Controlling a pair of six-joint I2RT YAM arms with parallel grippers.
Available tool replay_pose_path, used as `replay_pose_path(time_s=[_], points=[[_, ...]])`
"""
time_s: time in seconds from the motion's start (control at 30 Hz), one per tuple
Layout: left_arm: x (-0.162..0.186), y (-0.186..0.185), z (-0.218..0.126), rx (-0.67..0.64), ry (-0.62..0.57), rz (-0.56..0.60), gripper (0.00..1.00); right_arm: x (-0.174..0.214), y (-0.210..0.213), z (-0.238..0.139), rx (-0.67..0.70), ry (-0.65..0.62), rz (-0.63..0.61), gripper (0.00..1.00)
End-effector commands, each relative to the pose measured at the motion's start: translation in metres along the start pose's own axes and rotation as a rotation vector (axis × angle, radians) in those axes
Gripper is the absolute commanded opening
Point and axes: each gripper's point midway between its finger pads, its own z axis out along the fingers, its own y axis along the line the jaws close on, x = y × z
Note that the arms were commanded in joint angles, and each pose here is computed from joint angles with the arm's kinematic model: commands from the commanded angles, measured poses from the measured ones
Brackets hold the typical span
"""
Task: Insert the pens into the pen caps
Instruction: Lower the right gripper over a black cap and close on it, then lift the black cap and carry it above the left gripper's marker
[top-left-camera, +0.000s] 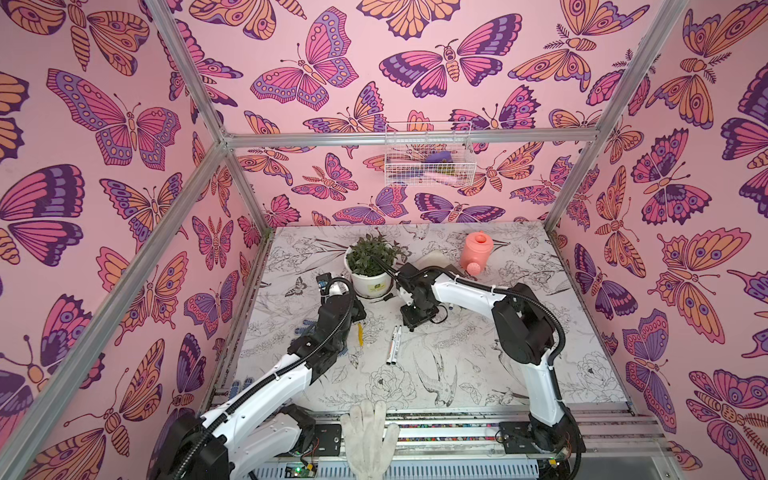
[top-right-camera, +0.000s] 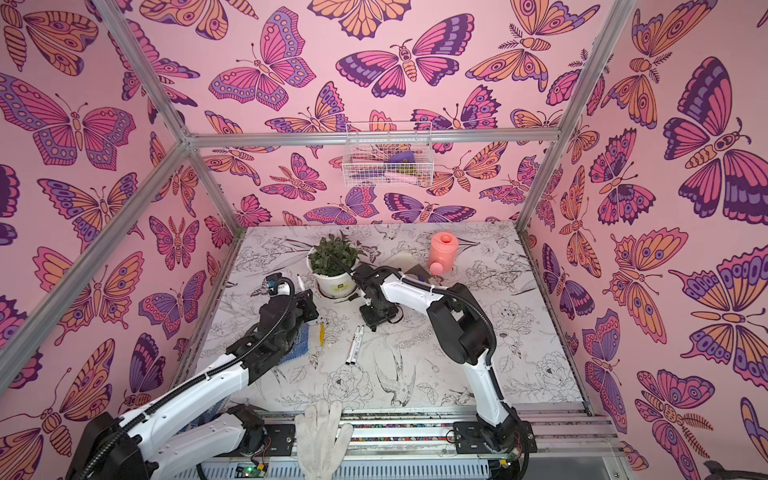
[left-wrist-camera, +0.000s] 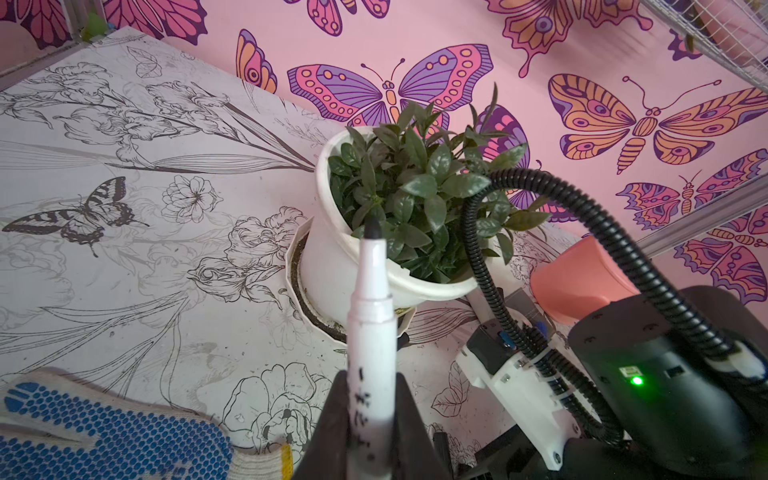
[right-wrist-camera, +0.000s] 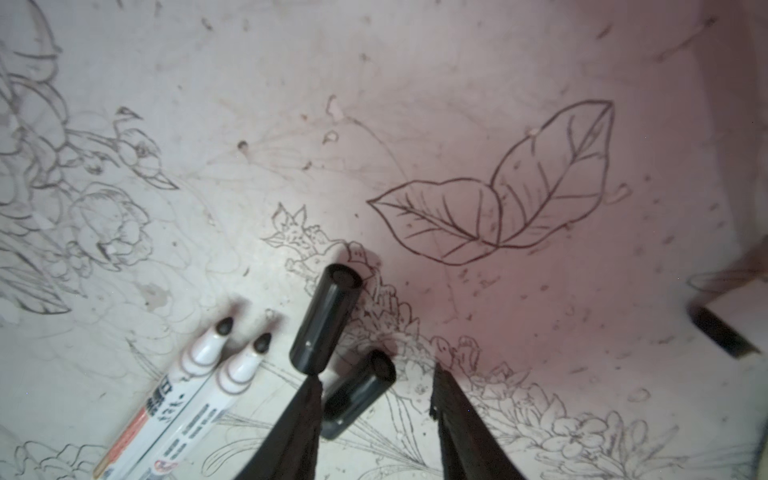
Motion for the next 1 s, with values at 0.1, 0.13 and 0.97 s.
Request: replay_pose_path(time_s=[0.1, 0.13, 0.97], points=[[0.004, 0.006, 0.001, -0.018, 0.013, -0.011, 0.0, 0.018, -0.014, 0.008, 0.056, 0.072, 0.006, 0.43], [0.004, 0.005, 0.001, -0.014, 0.013, -0.012, 0.0, 0.02, -0.014, 0.008, 0.052, 0.078, 0.011, 0.42], [0.018, -0.033, 0.0, 0.186, 0.105, 0.077, 0.0, 0.017, -0.032, -0.014, -0.05, -0.021, 0.143, 0.07]])
